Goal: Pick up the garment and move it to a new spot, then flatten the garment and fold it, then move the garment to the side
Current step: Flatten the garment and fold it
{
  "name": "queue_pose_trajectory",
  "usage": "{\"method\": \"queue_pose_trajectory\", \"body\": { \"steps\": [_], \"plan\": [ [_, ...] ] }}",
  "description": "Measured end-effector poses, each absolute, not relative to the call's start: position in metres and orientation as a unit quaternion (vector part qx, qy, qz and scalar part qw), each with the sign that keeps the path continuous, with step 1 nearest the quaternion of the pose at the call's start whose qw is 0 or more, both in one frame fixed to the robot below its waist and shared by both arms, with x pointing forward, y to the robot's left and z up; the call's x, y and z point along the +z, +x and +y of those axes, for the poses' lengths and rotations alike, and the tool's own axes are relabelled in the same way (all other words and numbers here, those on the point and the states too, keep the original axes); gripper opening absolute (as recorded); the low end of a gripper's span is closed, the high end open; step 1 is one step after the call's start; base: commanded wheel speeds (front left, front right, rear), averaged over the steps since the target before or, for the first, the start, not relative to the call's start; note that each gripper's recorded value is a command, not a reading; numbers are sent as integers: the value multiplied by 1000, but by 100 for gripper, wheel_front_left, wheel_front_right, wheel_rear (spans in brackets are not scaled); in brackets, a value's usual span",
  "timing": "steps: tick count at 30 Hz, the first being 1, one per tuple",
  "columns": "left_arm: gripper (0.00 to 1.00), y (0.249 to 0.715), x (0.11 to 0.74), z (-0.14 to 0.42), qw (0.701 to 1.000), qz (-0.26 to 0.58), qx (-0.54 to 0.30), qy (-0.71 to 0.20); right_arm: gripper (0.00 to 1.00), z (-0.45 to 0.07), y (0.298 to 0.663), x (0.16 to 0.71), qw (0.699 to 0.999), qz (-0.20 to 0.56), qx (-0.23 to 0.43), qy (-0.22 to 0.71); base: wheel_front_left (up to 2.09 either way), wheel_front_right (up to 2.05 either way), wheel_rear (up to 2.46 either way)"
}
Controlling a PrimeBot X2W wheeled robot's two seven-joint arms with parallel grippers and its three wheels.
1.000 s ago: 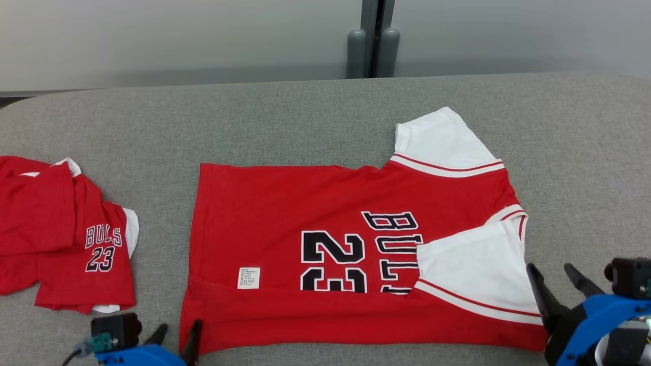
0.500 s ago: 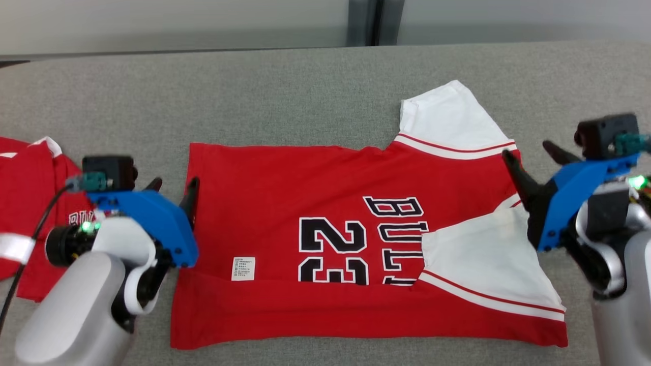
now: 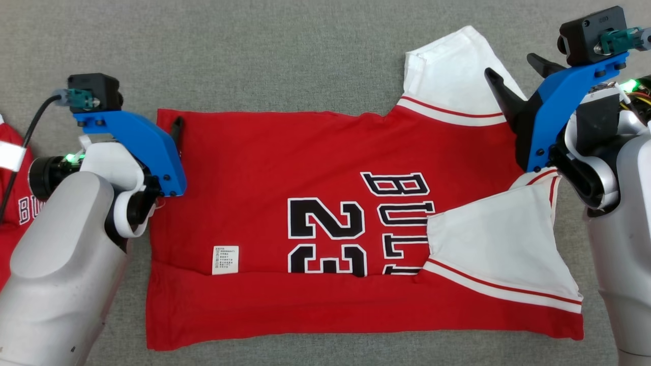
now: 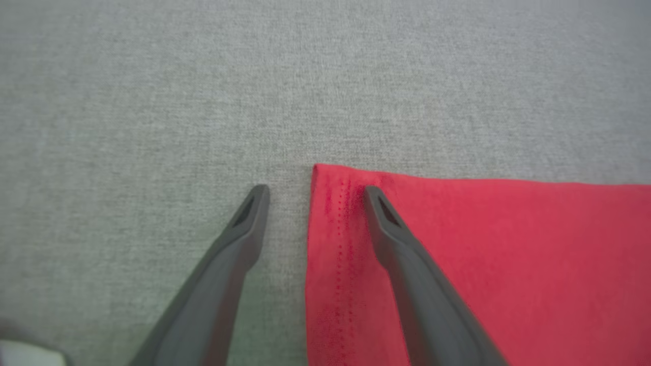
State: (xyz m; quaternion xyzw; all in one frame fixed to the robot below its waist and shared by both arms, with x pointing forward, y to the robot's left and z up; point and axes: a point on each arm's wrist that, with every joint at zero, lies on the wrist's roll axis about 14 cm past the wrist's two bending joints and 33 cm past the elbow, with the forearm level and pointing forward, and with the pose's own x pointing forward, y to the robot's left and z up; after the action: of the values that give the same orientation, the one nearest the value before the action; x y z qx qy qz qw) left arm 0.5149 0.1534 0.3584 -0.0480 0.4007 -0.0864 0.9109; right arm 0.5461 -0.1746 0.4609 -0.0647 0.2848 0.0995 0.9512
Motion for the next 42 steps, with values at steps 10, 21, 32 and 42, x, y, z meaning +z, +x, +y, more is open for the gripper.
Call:
{"method": "queue_pose_trajectory", "body": {
  "steps": [10, 21, 32, 42],
  "plan": [
    [34, 517, 341, 144, 895, 430, -104, -59, 100, -177, 551, 436, 945, 307, 101, -59, 0, 0, 0],
    [0, 512, 336, 141, 898, 419, -118, -59, 100, -184, 581, 432, 938, 330, 88, -60, 0, 0, 0],
    [0, 508, 335, 142, 906, 399, -122, -71, 100, -197, 619, 398, 923, 375, 49, -74, 0, 0, 0],
    [0, 507, 330, 143, 908, 394, -117, -85, 95, -181, 623, 360, 904, 423, 56, -42, 0, 0, 0]
  ]
}}
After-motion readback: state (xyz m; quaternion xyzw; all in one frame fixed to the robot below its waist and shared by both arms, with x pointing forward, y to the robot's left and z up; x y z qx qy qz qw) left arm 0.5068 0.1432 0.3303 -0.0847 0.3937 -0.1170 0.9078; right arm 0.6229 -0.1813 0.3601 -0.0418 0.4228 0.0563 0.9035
